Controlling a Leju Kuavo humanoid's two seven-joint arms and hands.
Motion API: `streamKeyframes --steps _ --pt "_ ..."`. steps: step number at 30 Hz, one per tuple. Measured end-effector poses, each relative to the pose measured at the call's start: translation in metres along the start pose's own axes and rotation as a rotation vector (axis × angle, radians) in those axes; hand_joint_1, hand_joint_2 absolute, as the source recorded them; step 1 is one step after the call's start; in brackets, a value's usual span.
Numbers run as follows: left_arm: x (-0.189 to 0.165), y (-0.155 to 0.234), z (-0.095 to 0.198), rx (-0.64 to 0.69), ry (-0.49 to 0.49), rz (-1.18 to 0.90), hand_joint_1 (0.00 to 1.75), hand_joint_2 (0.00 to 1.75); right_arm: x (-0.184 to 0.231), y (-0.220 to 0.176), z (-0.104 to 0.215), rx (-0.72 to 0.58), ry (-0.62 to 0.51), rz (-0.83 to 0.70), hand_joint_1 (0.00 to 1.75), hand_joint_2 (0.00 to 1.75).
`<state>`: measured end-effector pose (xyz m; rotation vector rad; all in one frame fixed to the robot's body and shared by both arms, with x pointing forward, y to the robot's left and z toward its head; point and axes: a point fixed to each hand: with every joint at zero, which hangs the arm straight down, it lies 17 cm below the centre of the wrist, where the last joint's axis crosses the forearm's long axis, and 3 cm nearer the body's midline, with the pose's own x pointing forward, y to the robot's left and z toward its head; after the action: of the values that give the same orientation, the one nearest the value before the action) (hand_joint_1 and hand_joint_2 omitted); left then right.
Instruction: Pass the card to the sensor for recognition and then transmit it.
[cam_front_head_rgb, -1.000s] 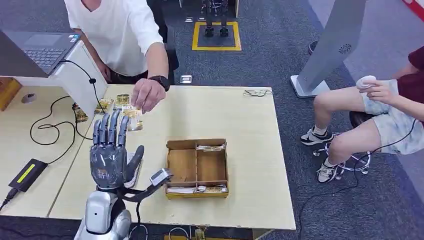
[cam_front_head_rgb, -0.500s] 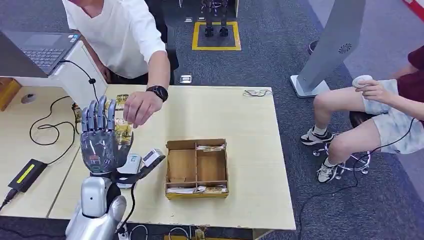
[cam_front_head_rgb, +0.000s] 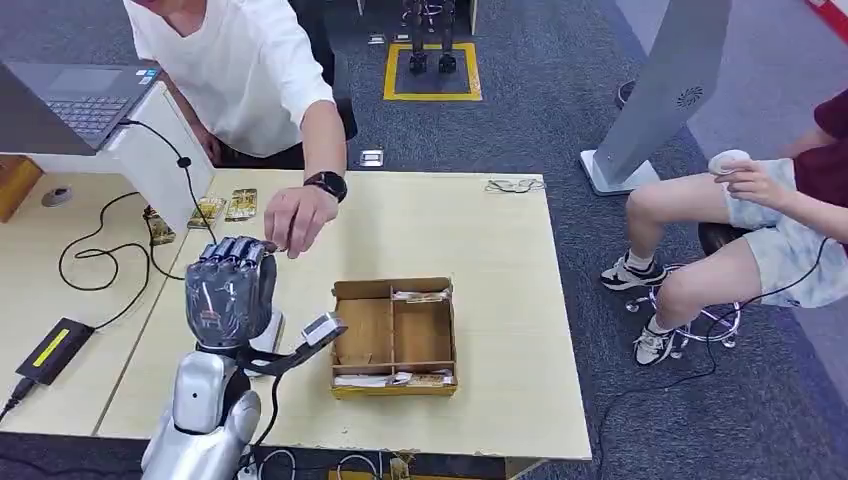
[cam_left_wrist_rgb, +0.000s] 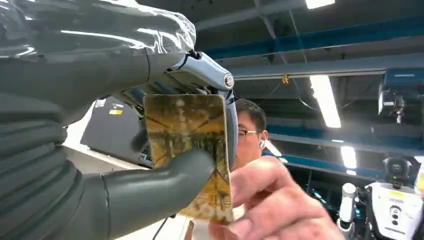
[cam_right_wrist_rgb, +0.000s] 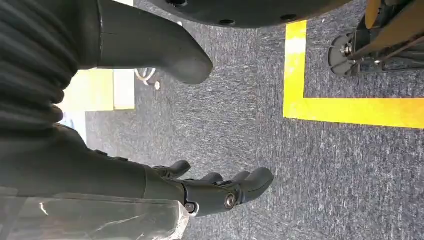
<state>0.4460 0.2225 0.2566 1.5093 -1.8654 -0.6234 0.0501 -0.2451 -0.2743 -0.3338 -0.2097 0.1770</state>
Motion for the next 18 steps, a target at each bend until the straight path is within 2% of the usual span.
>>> streamKeyframes --steps 12,18 --pt "0.019 -0.002 0.002 -0.006 -0.054 0.037 1.75 1.75 0.004 0.0 0.0 -0.003 -0.022 0.001 0.0 1.75" --pt "0.019 -0.004 0.003 -0.01 -0.035 0.045 1.75 1.75 0.004 -0.001 0.0 -0.005 -0.021 0.002 0.0 1.75"
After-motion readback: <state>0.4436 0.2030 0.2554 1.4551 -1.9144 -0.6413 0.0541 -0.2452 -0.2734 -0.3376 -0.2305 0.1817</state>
